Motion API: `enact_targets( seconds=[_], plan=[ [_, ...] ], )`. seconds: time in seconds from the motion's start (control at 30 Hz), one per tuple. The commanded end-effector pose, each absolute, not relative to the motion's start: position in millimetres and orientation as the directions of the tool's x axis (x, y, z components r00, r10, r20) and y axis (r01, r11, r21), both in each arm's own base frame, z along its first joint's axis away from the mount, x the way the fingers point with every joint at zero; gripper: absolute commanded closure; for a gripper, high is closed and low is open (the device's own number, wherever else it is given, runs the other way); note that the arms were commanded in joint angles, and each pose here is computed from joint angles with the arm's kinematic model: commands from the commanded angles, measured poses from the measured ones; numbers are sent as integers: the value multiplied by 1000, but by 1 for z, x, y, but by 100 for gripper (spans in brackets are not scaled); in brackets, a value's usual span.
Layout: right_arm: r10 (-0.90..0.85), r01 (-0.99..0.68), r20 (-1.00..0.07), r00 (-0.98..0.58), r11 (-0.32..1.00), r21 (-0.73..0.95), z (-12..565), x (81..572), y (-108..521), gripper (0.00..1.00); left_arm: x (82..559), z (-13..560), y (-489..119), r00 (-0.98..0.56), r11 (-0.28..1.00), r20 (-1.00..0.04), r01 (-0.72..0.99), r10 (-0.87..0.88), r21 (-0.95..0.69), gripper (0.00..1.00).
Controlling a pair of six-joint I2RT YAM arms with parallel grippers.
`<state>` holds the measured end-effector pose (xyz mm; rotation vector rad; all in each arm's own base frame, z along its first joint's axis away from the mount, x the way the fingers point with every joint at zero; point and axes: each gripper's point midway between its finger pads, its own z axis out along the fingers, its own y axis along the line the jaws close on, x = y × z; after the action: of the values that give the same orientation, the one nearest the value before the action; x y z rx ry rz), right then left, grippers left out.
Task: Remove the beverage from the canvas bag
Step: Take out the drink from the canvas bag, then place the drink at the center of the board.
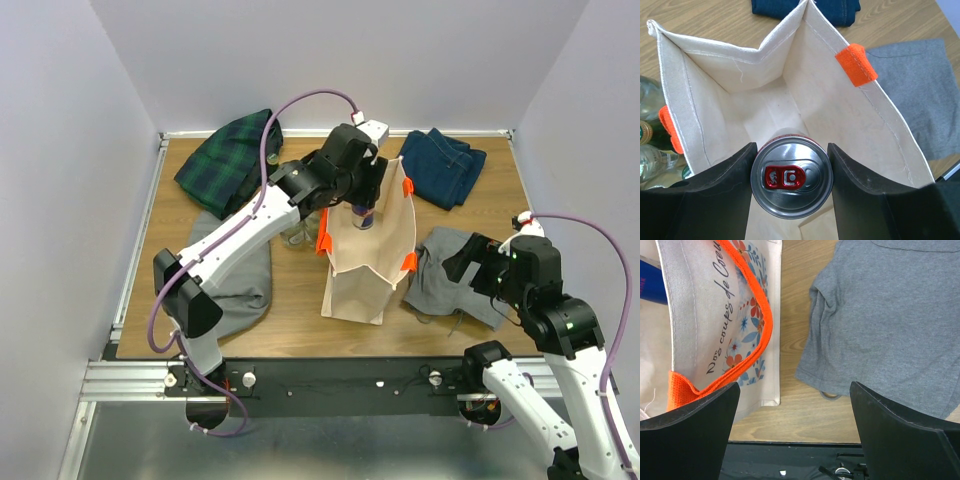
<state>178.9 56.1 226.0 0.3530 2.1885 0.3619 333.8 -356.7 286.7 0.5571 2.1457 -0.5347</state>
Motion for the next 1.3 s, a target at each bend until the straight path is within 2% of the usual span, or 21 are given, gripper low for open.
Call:
enact_targets(
  seconds=[0.0, 0.3, 0.5, 0.87, 1.27],
  plan=[
    [366, 124, -725, -584, 922, 365, 223, 183, 55, 0, 327, 340, -349, -464, 790, -873, 587, 150, -176, 100],
    [361, 124, -722, -590, 925, 360, 222, 184, 56, 0, 329, 347, -334, -472, 812, -873, 554, 123, -186, 100],
    [360, 124, -722, -592, 925, 359, 221, 185, 56, 0, 322, 373, -326, -444, 804, -892, 561, 91, -197, 100],
    [358, 122, -720, -594, 925, 360, 221, 185, 57, 0, 300, 423, -327, -390, 728, -919, 645, 55, -231, 100],
    [360, 119, -723, -590, 924, 363, 221, 185, 57, 0, 294, 438, -290, -355, 781, -934, 596, 47, -187, 100]
  ],
)
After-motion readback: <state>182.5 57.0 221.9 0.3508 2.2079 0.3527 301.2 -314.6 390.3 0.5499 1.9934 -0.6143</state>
